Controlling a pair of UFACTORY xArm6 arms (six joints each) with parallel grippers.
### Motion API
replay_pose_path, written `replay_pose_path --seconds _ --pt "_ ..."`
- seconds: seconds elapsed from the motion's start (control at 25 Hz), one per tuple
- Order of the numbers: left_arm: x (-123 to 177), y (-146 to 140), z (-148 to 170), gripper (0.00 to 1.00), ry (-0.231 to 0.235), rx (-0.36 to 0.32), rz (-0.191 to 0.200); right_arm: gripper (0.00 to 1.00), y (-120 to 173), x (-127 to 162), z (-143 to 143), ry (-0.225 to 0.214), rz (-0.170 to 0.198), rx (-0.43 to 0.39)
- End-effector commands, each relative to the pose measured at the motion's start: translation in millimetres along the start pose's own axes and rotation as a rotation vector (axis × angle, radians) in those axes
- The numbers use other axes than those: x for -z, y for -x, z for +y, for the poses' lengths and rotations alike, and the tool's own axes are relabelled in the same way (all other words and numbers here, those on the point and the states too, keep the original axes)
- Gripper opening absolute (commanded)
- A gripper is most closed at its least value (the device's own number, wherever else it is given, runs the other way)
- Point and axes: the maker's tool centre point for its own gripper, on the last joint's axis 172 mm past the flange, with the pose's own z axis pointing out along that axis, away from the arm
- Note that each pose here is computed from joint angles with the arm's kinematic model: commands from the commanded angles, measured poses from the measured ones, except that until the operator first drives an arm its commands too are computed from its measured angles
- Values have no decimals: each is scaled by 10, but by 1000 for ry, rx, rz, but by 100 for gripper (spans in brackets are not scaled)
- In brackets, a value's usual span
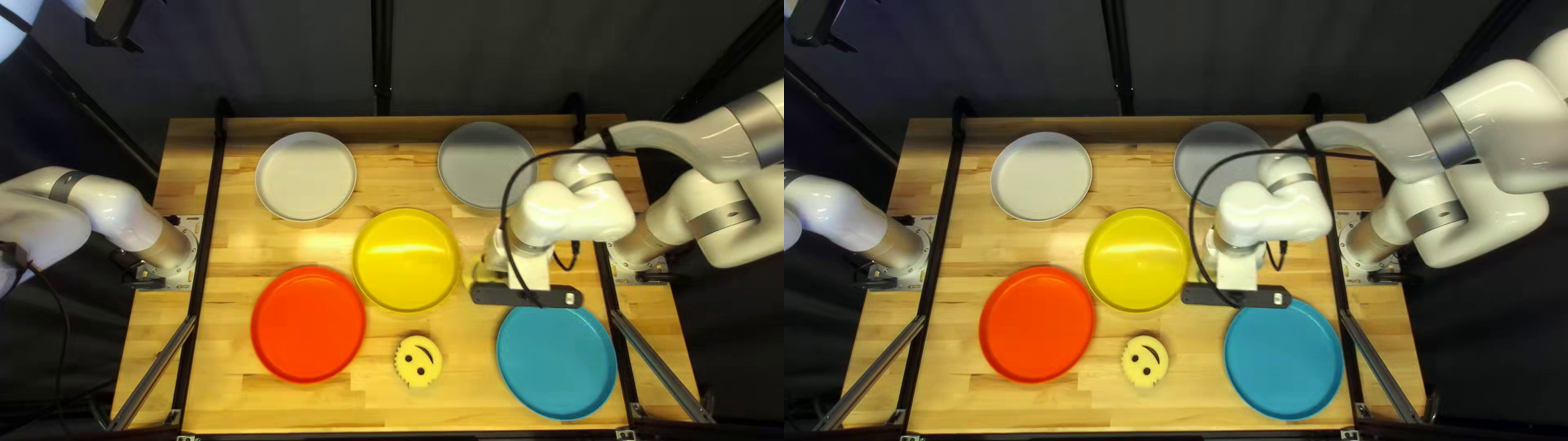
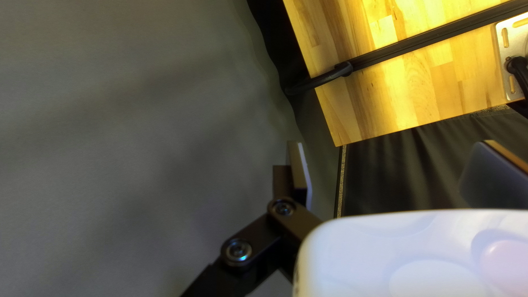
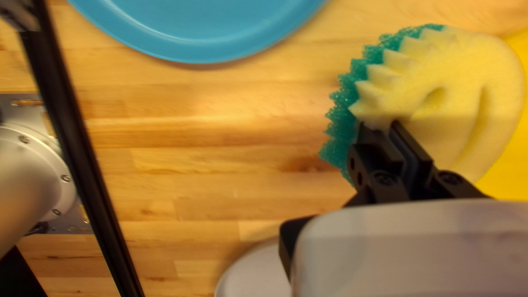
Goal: Pick up sponge and scrub the plate
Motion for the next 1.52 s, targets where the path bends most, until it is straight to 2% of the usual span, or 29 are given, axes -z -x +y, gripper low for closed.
replay_pose_path --seconds 0.04,0.48,0.64,0.8,1.0,1.52 --pt "0 0 0 100 0 0 0 0 -29 13 53 10 -13 1" --pt "0 0 0 100 0 0 0 0 -2 -27 12 7 -16 2" --pt "0 0 0 100 0 0 0 0 12 -167 119 -5 3 9" --pt "0 0 0 100 0 0 0 0 -28 -360 295 -36 37 40" --pt "0 0 0 100 0 0 0 0 -80 -518 362 -70 58 79" --pt "0 0 0 100 0 0 0 0 -108 -652 412 -113 38 123"
